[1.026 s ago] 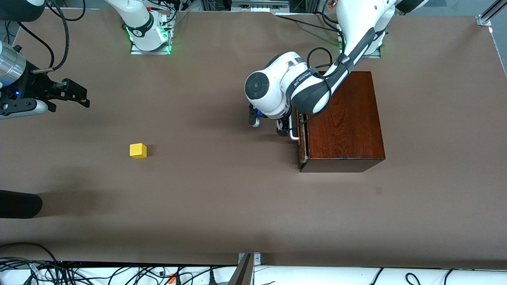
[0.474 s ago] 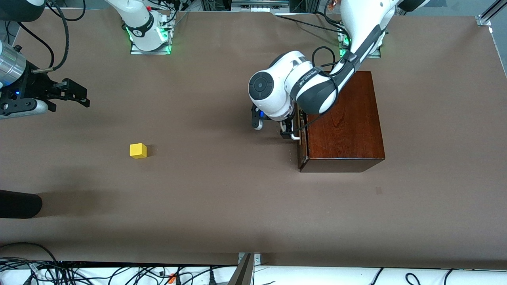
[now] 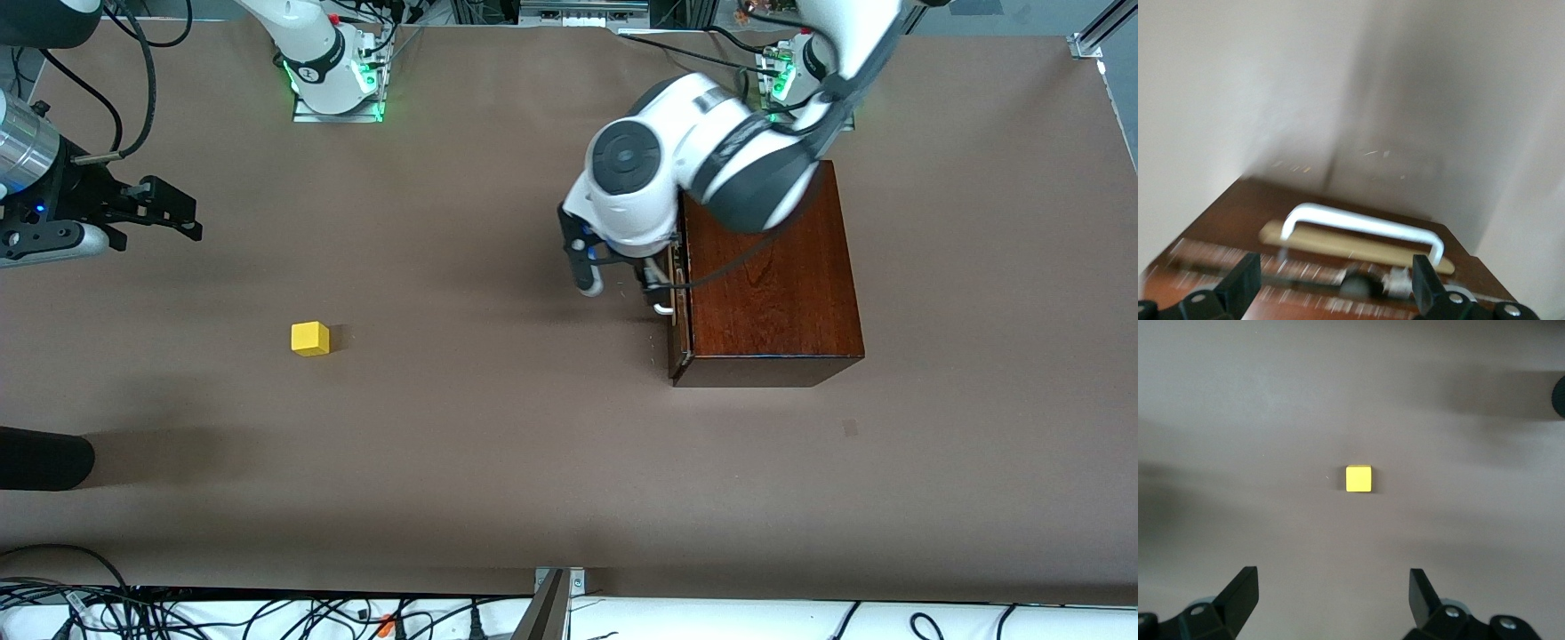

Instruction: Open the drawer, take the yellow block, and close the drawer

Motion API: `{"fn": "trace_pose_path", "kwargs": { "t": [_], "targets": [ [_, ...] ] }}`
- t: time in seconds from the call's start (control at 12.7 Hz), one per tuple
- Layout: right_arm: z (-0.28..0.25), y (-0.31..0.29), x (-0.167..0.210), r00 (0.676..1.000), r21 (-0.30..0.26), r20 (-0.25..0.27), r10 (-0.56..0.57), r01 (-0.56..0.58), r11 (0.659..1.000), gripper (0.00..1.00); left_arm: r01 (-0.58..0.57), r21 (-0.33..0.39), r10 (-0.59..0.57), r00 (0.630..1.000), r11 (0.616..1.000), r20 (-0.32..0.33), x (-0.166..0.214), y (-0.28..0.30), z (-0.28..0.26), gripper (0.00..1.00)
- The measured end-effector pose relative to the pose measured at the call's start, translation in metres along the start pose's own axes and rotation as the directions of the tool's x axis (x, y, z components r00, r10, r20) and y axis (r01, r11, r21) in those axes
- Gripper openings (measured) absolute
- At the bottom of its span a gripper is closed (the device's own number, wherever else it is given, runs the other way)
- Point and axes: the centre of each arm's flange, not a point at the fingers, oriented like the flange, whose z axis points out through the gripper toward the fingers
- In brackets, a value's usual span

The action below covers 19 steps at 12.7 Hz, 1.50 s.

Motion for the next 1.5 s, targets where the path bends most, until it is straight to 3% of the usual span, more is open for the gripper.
{"fn": "trace_pose_path", "kwargs": {
  "t": [0.39,0.71,0.95,1.18,1.34,1.5],
  "targets": [
    [0.0,-0.001,0.0,1.0,0.0,0.0,-0.001,0.001,1.0,1.0,0.305,0.028,-0.305,0.952,0.952,-0.014,-0.128,-0.078,-0.082,1.0],
    [0.0,-0.001,0.0,1.0,0.0,0.001,-0.002,0.002,1.0,1.0,0.483,0.029,-0.481,0.875,0.875,-0.058,-0.214,-0.109,-0.127,1.0],
    [0.0,-0.001,0.0,1.0,0.0,0.001,-0.002,0.002,1.0,1.0,0.687,-0.017,-0.686,0.723,0.727,-0.085,-0.289,-0.135,-0.125,1.0],
    [0.0,-0.001,0.0,1.0,0.0,0.001,-0.002,0.002,1.0,1.0,0.818,-0.067,-0.818,0.559,0.571,-0.136,-0.365,-0.154,-0.11,1.0],
    [0.0,-0.001,0.0,1.0,0.0,0.001,-0.002,0.002,1.0,1.0,0.901,-0.099,-0.903,0.41,0.423,-0.13,-0.377,-0.144,-0.113,1.0],
    [0.0,-0.001,0.0,1.0,0.0,0.001,-0.002,0.002,1.0,1.0,0.924,-0.107,-0.927,0.354,0.368,-0.124,-0.373,-0.137,-0.114,1.0]
  ]
}}
